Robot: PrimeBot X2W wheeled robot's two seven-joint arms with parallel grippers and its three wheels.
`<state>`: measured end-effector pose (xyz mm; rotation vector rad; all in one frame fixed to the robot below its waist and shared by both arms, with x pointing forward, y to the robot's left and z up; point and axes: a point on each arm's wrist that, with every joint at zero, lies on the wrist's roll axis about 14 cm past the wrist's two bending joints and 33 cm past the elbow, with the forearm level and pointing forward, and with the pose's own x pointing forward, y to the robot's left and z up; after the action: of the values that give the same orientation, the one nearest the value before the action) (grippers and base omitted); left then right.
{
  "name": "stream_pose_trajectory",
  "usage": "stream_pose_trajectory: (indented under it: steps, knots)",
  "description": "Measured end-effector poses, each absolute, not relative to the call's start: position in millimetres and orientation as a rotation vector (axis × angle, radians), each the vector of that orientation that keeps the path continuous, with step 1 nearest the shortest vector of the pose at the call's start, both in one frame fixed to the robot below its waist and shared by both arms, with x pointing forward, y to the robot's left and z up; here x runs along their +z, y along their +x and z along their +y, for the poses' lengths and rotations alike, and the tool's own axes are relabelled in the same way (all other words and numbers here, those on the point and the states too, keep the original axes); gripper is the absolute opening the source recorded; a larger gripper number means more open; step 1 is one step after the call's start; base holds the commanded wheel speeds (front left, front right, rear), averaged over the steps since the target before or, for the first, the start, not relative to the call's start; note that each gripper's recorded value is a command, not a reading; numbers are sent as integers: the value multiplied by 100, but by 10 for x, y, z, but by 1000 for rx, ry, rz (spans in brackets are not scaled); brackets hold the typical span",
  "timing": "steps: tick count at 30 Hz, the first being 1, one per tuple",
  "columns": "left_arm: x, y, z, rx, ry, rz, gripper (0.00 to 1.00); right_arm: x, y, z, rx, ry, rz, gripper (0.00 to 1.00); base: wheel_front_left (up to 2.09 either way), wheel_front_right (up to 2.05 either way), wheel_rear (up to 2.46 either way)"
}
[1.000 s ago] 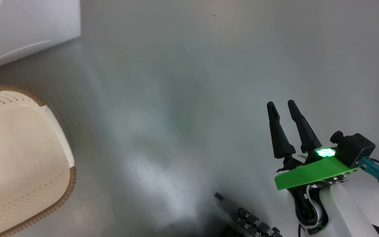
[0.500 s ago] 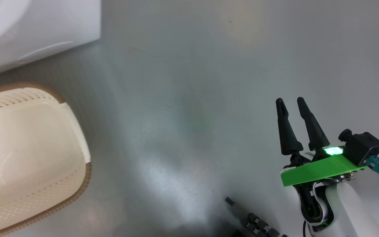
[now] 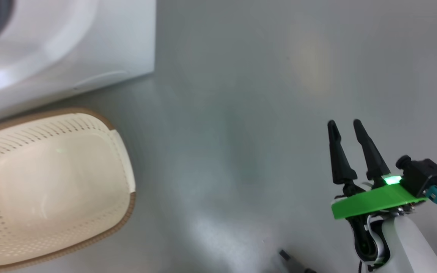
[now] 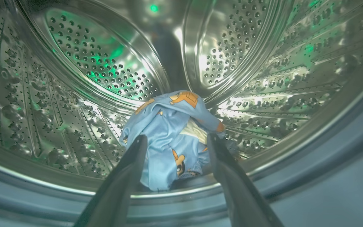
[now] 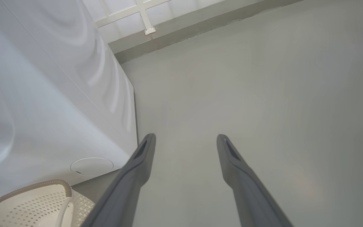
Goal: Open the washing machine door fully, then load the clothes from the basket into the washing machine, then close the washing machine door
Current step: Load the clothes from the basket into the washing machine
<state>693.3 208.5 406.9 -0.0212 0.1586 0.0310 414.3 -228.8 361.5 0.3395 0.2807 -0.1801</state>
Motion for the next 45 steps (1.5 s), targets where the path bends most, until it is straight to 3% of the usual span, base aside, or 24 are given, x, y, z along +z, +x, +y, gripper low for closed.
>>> stream_pose_trajectory:
  steps: [18, 28, 45]
  knots:
    - [4242, 5300, 1815, 5, -141, 115, 100, 4109, 3842, -2221, -129, 266, 230, 100, 0, 0, 0]
    - [4481, 4310, 1888, 50, -97, 94, 100, 4461, 3703, -2007, -42, 241, 190, 100, 0, 0, 0]
    - [4724, 3603, 1948, 92, -145, 42, 100, 4833, 3572, -1731, 81, 175, 138, 100, 0, 0, 0]
